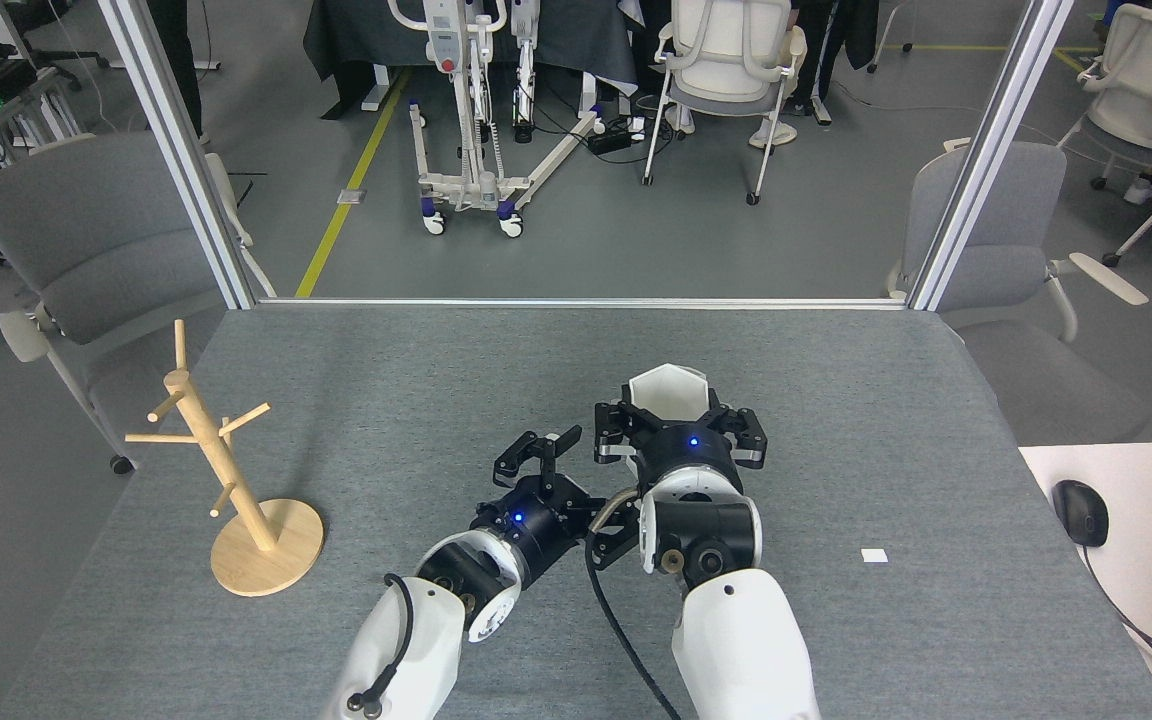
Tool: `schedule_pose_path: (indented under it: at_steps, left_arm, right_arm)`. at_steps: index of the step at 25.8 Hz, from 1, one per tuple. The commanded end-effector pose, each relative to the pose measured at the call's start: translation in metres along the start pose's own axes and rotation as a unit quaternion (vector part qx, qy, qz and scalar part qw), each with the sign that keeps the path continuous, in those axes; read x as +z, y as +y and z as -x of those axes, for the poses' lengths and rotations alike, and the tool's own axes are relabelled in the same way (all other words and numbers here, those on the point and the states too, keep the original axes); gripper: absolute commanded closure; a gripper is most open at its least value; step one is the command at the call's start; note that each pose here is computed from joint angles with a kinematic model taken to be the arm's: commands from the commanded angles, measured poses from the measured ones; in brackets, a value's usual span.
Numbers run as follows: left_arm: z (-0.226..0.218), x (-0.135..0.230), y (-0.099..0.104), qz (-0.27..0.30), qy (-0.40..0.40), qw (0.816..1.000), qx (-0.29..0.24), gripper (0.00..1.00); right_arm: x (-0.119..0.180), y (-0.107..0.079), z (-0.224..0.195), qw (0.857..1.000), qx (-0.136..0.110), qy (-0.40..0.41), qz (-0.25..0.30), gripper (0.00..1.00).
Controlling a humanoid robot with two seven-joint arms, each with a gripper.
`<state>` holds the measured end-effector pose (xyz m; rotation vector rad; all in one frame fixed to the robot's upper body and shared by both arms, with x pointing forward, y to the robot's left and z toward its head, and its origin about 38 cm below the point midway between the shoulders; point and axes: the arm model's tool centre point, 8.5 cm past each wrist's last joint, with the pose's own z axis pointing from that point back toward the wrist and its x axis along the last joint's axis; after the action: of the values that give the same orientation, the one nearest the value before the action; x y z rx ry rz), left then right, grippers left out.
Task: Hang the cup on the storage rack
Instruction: 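Carry the cup toward the center and bring the left gripper to it, then grasp the cup with the left gripper and release the right gripper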
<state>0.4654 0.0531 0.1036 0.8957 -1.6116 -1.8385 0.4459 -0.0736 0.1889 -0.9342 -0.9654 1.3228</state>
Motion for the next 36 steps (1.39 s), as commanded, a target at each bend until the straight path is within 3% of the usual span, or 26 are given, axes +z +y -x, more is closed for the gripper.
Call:
schedule_pose_path:
  at_steps: [1,9,17,36]
  left_arm:
    - [0.007,0.003,-0.001,-0.001,0.013,1.000,0.005,0.01]
    - [-0.003,0.001,0.008,-0.015,-0.007,1.000,0.001,0.01]
    - [-0.016,0.011,-0.012,0.001,-0.045,0.999,0.006,0.01]
    - [-0.035,-0.009,0.011,0.008,-0.060,0.998,-0.005,0.01]
  right_arm:
    - [0.000,0.004,-0.001,1.000,0.000,-0.001,-0.009,1.00]
    - [0.001,0.007,-0.005,1.000,0.001,-0.009,-0.013,1.00]
    - [-0.003,0.005,0.000,1.000,-0.001,-0.011,-0.014,1.00]
    - [0.006,0.023,-0.025,0.999,0.015,-0.038,-0.028,1.00]
